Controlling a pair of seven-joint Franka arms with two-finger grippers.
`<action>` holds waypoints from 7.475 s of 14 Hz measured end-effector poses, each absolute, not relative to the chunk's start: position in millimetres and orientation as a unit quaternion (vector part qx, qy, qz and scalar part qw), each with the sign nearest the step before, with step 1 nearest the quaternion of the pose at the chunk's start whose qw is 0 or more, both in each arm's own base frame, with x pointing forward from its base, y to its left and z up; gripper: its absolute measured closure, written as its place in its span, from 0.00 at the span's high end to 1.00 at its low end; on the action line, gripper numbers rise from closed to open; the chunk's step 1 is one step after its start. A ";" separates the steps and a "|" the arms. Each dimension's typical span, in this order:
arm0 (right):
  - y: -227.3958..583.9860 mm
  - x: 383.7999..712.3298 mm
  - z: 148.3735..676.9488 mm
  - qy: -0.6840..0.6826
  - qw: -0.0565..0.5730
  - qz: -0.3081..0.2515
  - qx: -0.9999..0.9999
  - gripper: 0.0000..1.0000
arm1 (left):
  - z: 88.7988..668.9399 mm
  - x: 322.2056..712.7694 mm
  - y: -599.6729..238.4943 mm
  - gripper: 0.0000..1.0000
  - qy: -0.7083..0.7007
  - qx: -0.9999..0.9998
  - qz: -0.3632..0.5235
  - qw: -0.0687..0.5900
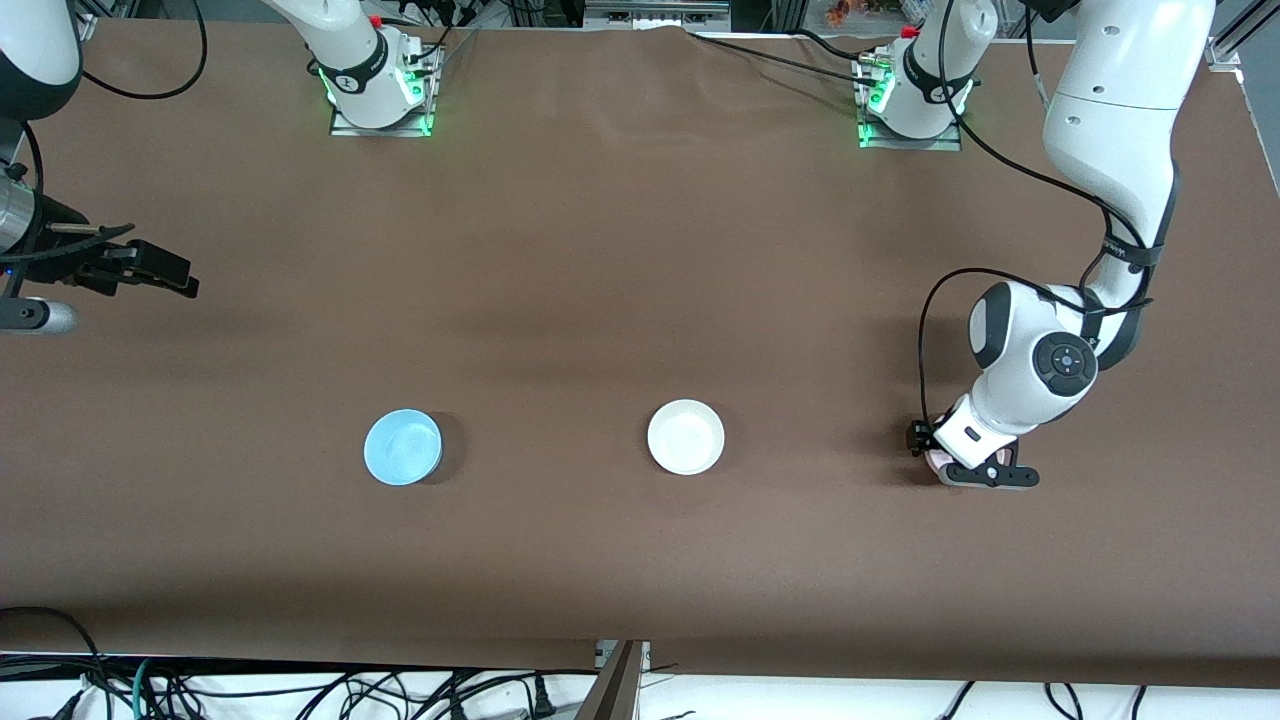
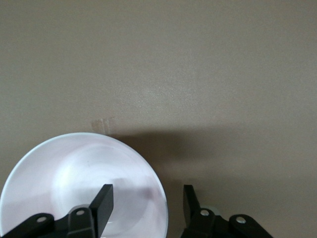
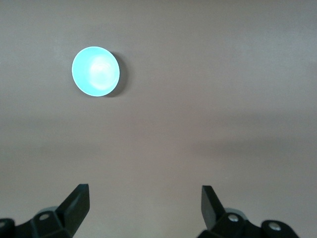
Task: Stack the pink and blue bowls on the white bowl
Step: 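Close the left gripper on the pink rim while the right gripper reaches blue, then lower the right gripper and grasp the blue bowl's rim, then lift the pink and blue bowls with the left and right grippers, then carry the pink bowl onto the white bowl with the left gripper, then lower the pink bowl into the white bowl and open the left gripper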
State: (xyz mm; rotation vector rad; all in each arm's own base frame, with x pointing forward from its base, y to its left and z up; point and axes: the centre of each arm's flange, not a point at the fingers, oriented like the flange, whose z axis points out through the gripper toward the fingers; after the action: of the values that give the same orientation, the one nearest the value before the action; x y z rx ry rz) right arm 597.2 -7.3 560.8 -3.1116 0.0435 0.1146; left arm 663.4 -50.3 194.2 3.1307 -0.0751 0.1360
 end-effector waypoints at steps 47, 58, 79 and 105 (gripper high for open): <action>95.6 704.1 205.5 -0.002 0.033 0.006 -0.999 0.14 | 213.6 646.6 -60.2 0.03 -0.047 0.998 0.047 -0.010; 95.1 708.2 262.2 -0.004 0.044 0.015 -0.999 0.03 | 287.9 649.9 -155.8 0.03 0.037 0.999 0.036 -0.007; 42.6 657.4 470.8 -0.023 0.081 0.036 -0.996 0.03 | 327.6 630.4 -395.8 0.03 0.272 0.960 0.058 0.042; 43.8 657.1 470.3 -0.024 0.081 0.037 -0.996 0.03 | 278.7 642.9 -464.8 0.03 0.355 0.928 0.091 0.069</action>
State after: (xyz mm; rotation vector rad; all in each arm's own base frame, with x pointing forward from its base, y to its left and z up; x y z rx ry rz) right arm 657.1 43.8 470.3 -2.9773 -0.0722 0.1116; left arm 642.9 -464.8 278.7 2.7922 1.0697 0.2753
